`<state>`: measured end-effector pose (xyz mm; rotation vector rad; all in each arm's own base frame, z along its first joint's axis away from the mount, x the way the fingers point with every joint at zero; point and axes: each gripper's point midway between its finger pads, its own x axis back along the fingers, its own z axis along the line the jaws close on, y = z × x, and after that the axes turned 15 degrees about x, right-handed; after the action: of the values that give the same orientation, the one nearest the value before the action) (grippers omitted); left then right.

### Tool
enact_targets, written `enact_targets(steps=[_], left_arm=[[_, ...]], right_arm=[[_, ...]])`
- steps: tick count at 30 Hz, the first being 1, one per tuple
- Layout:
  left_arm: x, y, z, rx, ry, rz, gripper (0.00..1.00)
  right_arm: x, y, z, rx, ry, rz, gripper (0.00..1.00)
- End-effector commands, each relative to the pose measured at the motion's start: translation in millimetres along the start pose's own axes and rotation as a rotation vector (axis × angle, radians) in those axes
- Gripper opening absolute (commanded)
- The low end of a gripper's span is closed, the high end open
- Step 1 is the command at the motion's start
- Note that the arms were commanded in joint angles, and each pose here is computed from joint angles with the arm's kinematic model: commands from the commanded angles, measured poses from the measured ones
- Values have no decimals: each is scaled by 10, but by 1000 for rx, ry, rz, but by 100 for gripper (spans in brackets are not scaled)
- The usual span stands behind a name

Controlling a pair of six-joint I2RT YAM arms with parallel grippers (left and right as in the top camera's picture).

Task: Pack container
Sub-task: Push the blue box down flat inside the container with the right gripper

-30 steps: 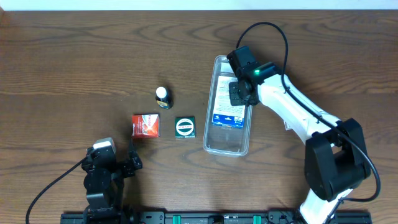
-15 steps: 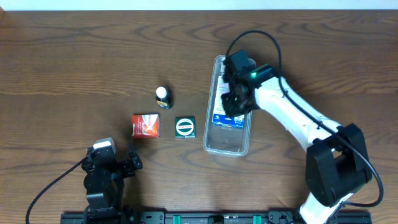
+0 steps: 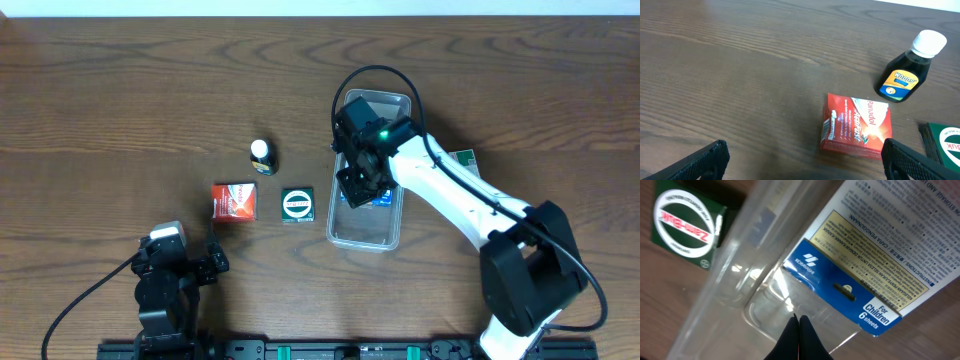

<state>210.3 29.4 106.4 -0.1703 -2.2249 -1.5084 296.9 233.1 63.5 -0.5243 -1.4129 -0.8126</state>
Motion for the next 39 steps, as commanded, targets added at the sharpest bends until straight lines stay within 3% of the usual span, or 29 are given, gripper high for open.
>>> enact_targets(steps=[1,15,25,31,39], left_arm=[[-33,-77,23,-18,6,22,98],[-33,-77,23,-18,6,22,98],[-33,-77,23,-18,6,22,98],[-33,-77,23,-18,6,22,98],[-33,-77,23,-18,6,22,98]], right_arm=[[-183,-124,13,28,-5,67,1],[-478,-194,-33,45,-31,51,1],[-496,-152,-399,5,-243,21,1],[-488,-126,-379,30,-241,13,2],[-208,-32,-163,63,-208,-59,21]])
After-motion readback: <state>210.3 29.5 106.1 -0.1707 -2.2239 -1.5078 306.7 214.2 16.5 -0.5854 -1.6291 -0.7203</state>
